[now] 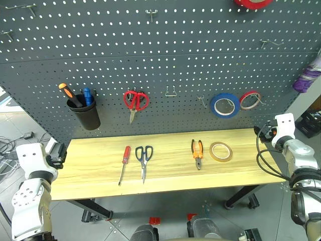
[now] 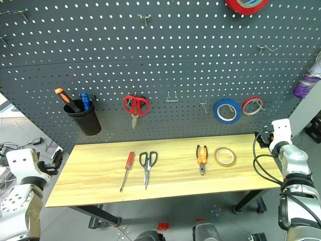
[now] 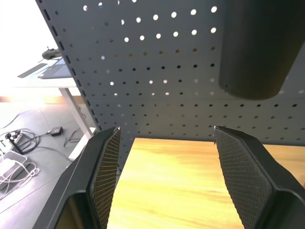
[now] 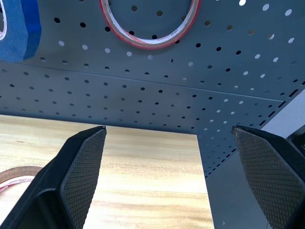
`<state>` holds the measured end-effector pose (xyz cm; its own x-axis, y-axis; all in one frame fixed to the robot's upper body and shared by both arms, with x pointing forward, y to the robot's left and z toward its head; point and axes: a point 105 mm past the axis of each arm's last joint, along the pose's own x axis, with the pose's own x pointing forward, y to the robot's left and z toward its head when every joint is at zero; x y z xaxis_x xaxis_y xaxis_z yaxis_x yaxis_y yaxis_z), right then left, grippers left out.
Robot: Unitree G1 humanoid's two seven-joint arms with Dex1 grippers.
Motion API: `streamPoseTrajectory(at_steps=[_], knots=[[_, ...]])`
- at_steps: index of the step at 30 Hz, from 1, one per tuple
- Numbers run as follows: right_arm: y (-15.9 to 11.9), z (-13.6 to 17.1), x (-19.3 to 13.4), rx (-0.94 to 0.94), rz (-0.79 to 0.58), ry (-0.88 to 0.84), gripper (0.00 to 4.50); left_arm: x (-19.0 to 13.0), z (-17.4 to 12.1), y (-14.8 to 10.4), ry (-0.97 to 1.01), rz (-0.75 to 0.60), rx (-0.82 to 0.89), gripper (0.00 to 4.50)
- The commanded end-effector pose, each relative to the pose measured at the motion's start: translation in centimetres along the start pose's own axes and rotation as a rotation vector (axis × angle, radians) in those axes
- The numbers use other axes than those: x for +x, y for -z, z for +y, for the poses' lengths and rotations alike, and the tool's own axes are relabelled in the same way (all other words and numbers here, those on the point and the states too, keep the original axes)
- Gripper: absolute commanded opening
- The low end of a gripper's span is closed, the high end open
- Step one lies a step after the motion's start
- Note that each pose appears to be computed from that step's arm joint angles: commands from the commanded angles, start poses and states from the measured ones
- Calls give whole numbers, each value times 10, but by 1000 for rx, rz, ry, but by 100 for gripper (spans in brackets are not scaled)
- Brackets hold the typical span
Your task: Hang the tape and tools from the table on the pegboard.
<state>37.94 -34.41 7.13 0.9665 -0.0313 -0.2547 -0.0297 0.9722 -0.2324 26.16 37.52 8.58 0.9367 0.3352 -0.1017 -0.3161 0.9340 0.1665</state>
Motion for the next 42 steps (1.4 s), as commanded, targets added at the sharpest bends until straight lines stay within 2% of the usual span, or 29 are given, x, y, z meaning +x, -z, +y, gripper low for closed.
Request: streamPoseTrajectory(at_steps=[1,11,14,19,25,28,33,36,42], knots=[[-16,-2,2,-18,-54,6,450,-1,3,-11,0,-50,42,327],[-10,7,-1,-46,-46,-49,450,-8,1,-17,-8,-96,21,327],[-7,22,-4,-62,-49,-142,450,-12,-20,-31,73,-153,14,327],[-6,62,-16,-132,-48,-350,450,-17,-62,-32,290,-141,126,327],[-5,105,-30,-163,9,-459,450,-31,-118,-31,623,-103,245,327],[-4,116,-28,-169,42,-454,450,-41,-142,-27,767,-78,290,327],[-8,131,-24,-178,52,-484,450,-40,-153,-32,796,-89,261,327],[-2,137,-20,-180,106,-502,450,-41,-157,-31,810,-88,276,327],[16,164,1,-232,255,-536,450,-64,-187,-18,1040,-38,351,327]])
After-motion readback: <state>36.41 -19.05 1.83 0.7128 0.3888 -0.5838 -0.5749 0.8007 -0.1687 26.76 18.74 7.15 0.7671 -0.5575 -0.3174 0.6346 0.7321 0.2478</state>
